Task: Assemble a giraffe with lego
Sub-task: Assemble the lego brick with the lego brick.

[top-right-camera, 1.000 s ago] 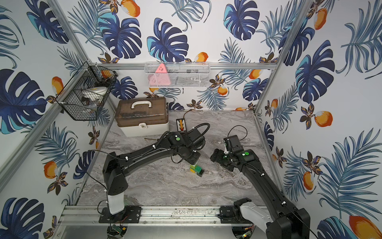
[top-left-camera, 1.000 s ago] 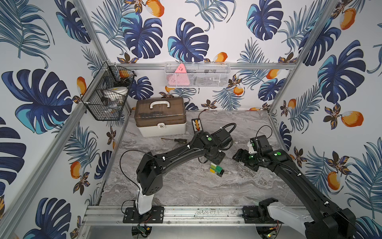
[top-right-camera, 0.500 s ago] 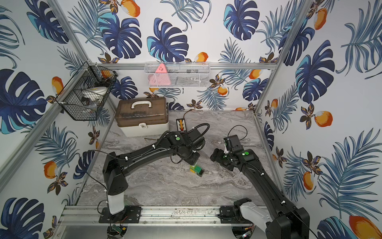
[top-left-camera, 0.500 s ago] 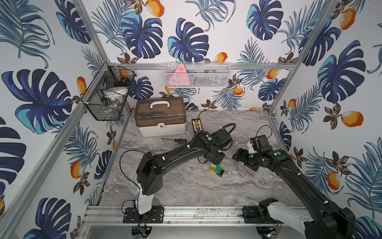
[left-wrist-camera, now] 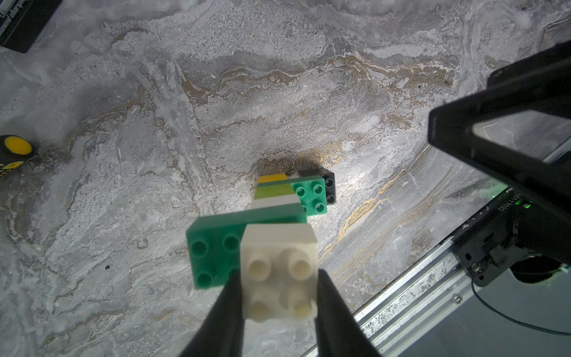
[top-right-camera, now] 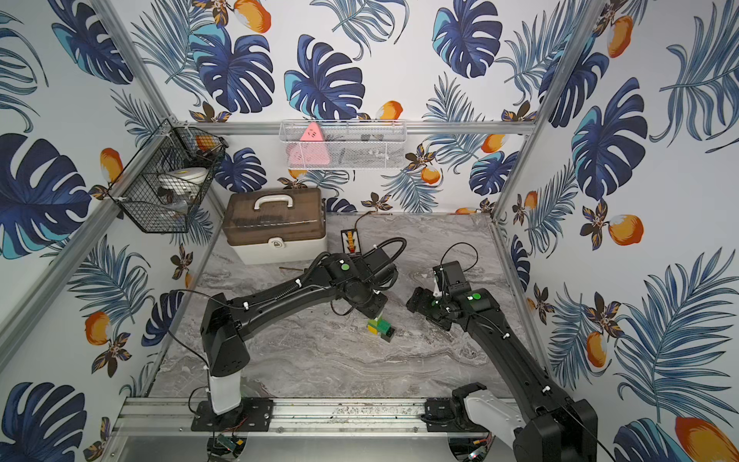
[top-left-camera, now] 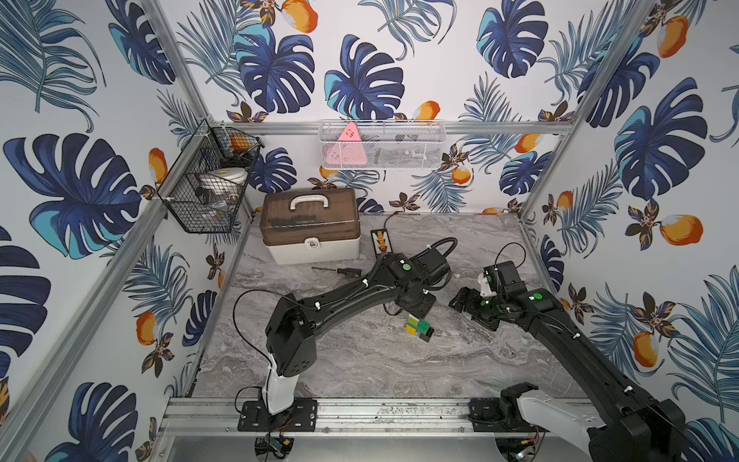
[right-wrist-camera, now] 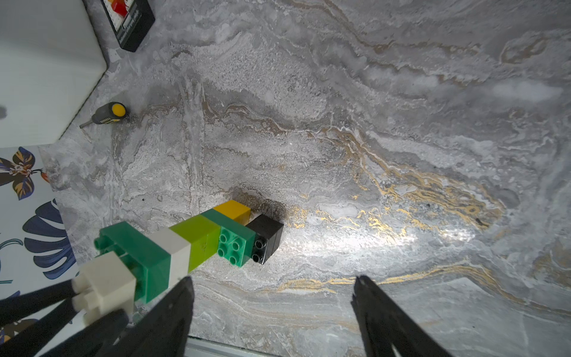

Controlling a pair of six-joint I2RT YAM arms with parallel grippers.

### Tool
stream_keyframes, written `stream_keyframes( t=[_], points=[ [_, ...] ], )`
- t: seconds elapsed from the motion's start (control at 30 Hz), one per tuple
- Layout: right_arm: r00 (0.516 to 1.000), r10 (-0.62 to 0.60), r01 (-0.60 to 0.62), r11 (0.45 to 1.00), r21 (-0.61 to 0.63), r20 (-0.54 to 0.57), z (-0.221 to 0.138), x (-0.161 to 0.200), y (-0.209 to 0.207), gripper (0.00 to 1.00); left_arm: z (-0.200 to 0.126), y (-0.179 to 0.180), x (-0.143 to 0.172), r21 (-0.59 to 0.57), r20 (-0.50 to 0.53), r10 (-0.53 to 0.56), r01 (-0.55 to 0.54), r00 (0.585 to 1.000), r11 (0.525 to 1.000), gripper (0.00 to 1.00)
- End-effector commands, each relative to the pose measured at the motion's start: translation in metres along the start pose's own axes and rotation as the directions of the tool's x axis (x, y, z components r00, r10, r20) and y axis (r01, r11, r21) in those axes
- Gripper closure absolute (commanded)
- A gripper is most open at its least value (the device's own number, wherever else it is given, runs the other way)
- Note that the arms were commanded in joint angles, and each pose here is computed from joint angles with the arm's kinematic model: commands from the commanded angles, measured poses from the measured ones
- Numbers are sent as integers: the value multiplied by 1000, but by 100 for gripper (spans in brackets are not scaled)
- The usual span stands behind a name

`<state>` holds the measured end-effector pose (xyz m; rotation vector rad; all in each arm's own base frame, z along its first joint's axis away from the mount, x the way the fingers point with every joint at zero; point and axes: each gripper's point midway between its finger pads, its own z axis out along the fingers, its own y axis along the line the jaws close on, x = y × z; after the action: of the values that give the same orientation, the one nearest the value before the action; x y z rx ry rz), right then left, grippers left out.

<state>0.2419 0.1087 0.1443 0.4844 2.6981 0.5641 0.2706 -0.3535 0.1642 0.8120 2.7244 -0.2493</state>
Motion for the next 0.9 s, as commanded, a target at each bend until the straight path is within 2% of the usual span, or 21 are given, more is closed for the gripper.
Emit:
stream_keyframes(
  t=[0.0,0.43,0.87],
  points=[
    [1000,-12,12,1000,-6,6,0,-2,1,16,-2,3,-3,-18,2,10,-10,1000,1000,71],
    [1000,-8,8,1000,-13,3,3,-6,2,16,-13,12,3,-70,-36,-50,47,998,996,71],
    [1000,-15,15,1000,-14,-4,3,-7,1,16,-2,2,2,-18,-33,-68,68,997,998,71]
  ],
)
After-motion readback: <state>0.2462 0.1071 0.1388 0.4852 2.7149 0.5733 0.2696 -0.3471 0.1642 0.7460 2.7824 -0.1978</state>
